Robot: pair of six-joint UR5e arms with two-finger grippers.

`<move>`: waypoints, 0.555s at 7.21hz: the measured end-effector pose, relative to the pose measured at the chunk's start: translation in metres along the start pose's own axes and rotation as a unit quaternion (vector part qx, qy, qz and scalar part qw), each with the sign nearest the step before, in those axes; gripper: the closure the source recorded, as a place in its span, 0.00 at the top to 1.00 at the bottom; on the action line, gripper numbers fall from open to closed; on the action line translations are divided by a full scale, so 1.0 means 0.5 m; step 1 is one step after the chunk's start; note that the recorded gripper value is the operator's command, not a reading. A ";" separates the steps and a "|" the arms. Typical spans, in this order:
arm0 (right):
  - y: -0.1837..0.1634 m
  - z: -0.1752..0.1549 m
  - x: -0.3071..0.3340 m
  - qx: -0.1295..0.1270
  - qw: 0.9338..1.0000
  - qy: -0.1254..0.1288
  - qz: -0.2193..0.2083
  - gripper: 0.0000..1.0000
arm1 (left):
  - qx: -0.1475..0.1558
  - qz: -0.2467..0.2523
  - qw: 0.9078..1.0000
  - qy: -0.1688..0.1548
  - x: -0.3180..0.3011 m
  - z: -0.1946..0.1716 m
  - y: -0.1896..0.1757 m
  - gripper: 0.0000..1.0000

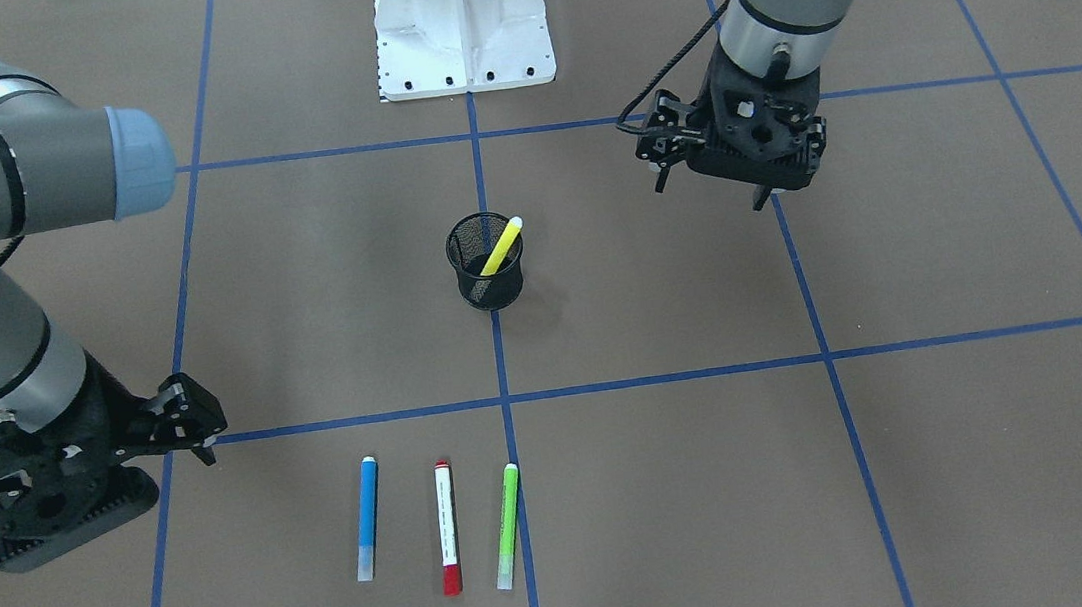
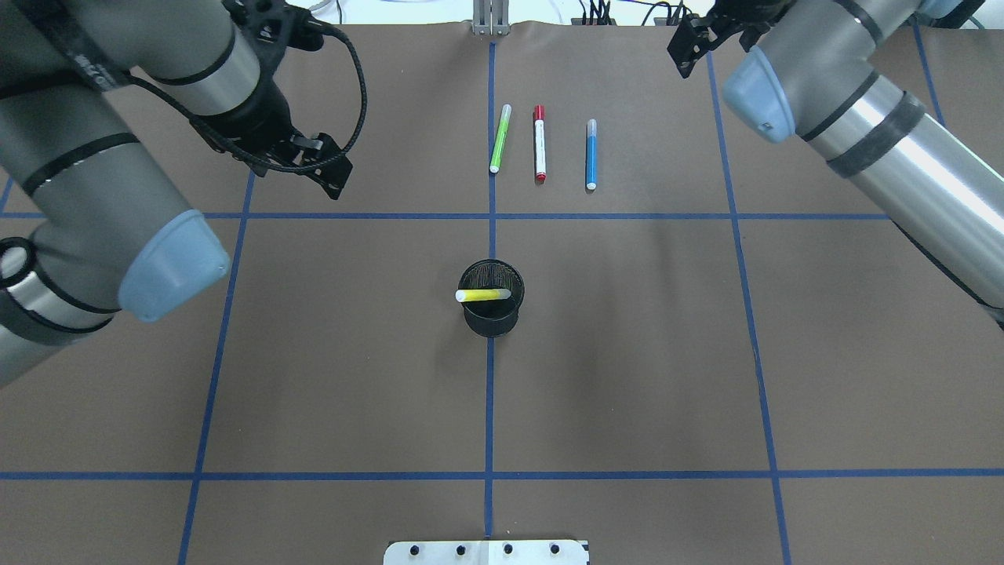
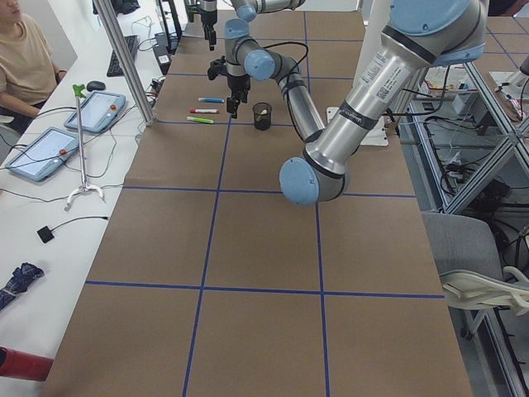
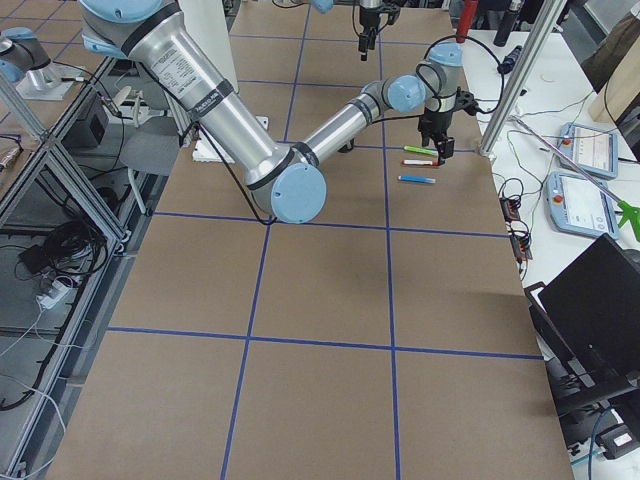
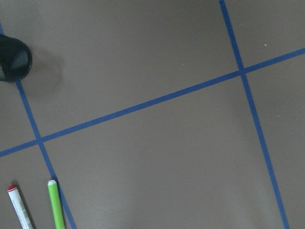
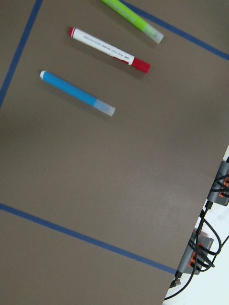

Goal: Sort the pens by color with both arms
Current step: 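Lower the left gripper over the cup toward the yellow highlighter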

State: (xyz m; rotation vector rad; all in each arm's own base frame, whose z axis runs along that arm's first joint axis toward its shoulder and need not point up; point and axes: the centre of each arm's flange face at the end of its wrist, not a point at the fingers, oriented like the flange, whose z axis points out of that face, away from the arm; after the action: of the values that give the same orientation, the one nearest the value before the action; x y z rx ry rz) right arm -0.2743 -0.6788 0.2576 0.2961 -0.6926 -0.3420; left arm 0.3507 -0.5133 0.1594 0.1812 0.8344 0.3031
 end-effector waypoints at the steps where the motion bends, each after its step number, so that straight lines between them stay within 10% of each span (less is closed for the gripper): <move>1: 0.023 -0.006 0.040 -0.002 1.000 -0.005 -0.013 1.00 | -0.025 -0.003 1.000 -0.005 0.048 0.029 -0.028 0.99; 4: 0.073 -0.003 0.122 -0.010 0.999 -0.023 -0.047 1.00 | -0.080 0.006 0.997 -0.016 0.195 0.114 -0.087 0.88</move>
State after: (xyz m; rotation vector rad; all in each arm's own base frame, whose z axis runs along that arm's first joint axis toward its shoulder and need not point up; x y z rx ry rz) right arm -0.2217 -0.6702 0.3049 0.3030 -0.7209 -0.4453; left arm 0.4636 -0.5238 0.1167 0.0417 0.7746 0.3763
